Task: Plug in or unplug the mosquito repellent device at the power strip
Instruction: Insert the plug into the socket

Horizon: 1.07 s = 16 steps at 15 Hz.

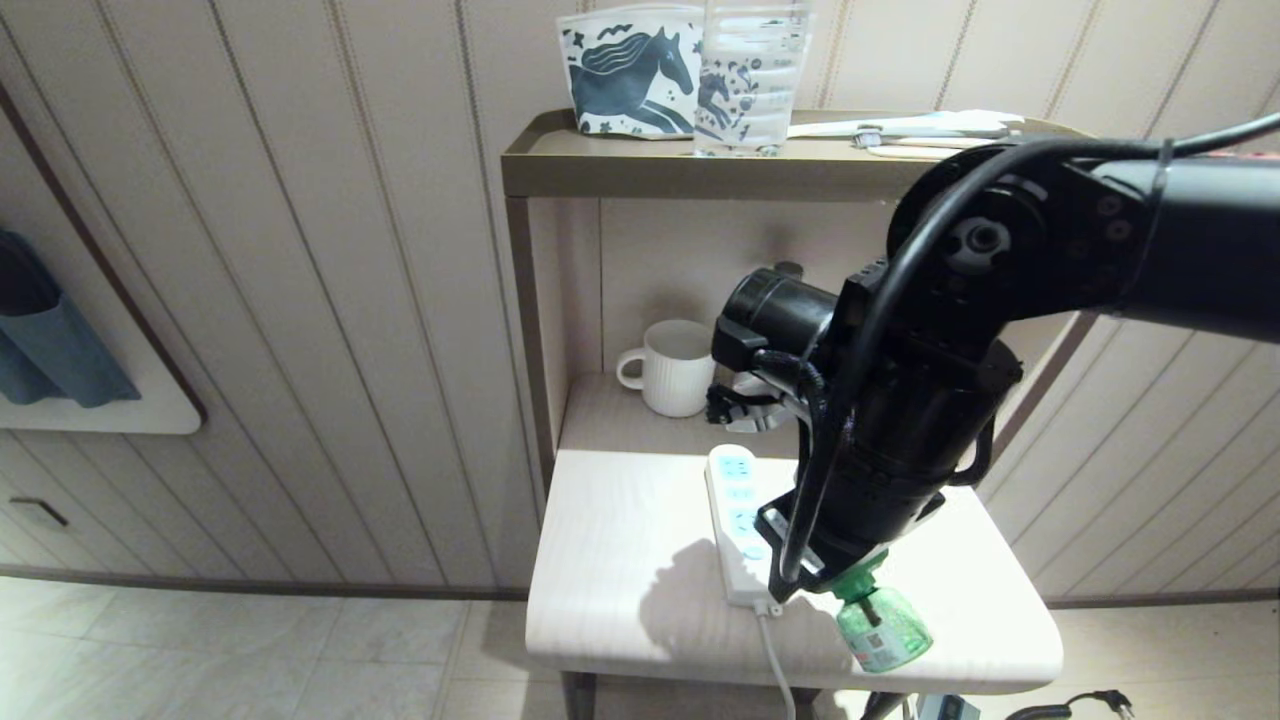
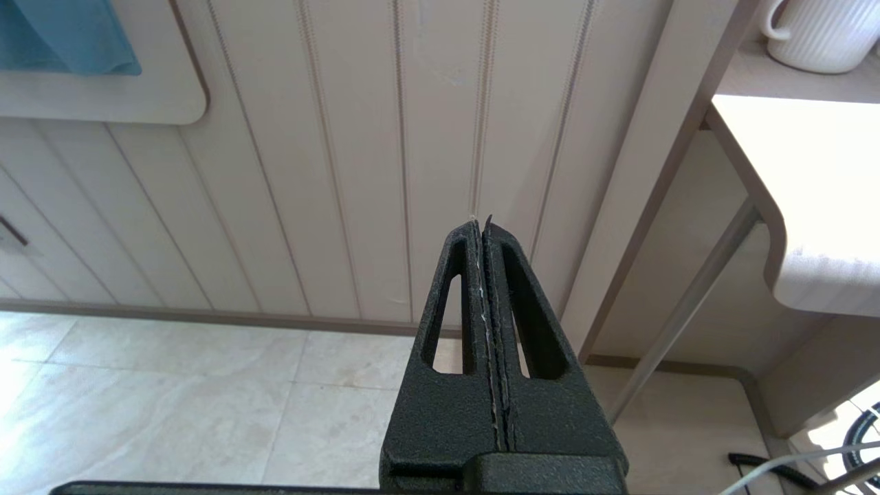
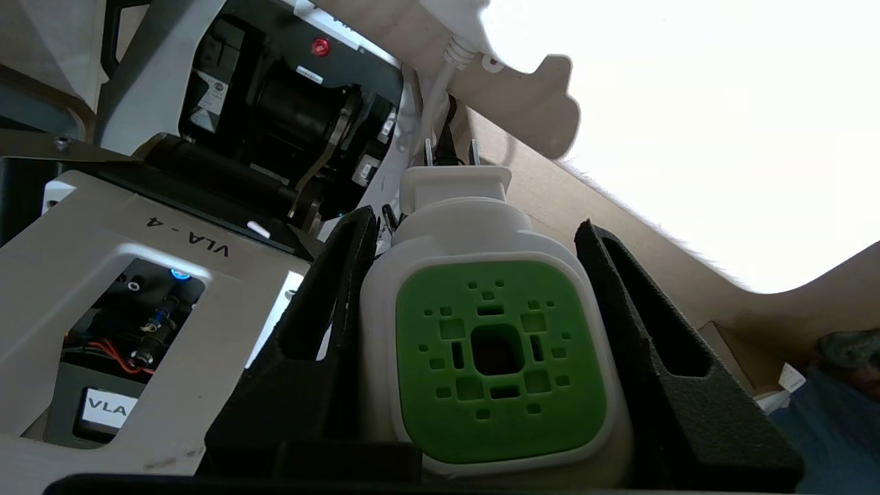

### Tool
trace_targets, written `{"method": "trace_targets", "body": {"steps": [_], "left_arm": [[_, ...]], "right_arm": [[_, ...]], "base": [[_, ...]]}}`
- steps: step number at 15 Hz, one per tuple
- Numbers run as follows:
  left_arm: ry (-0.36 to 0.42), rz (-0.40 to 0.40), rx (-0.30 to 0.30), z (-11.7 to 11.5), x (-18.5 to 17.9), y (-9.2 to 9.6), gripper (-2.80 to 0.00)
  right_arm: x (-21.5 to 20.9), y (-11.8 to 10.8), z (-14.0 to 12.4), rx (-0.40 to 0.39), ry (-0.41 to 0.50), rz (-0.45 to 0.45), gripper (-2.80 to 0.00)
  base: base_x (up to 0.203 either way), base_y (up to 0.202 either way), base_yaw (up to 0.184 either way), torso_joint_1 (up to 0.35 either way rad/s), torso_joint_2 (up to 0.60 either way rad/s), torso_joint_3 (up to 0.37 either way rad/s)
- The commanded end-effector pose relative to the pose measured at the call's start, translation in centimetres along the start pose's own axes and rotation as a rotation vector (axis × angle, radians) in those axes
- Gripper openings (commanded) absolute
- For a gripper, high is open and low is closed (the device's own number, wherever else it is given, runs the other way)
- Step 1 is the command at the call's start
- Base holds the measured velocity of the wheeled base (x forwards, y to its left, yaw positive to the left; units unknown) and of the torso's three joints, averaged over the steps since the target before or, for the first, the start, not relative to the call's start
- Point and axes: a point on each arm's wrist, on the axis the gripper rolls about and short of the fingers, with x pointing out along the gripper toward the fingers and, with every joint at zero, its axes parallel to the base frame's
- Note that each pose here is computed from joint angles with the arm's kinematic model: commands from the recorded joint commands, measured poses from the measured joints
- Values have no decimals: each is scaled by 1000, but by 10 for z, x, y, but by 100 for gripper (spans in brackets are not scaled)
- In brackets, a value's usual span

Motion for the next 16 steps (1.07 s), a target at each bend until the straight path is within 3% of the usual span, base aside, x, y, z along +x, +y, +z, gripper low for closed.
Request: {"method": "trace_targets", "body": {"steps": [1, 13, 16], "left_arm": [[1, 1, -1, 0, 0, 0, -280], [2, 2, -2, 0, 0, 0, -280], [2, 2, -1, 0, 0, 0, -280]], "right_arm": [[5, 1, 2, 1, 18, -5, -280], [42, -3, 19, 24, 91, -30, -280], [65, -4, 30, 36, 107, -36, -280]], "base": [[0, 0, 0, 0, 0, 0], [0, 0, 0, 235, -512, -268], [0, 0, 0, 61, -124, -57]]}}
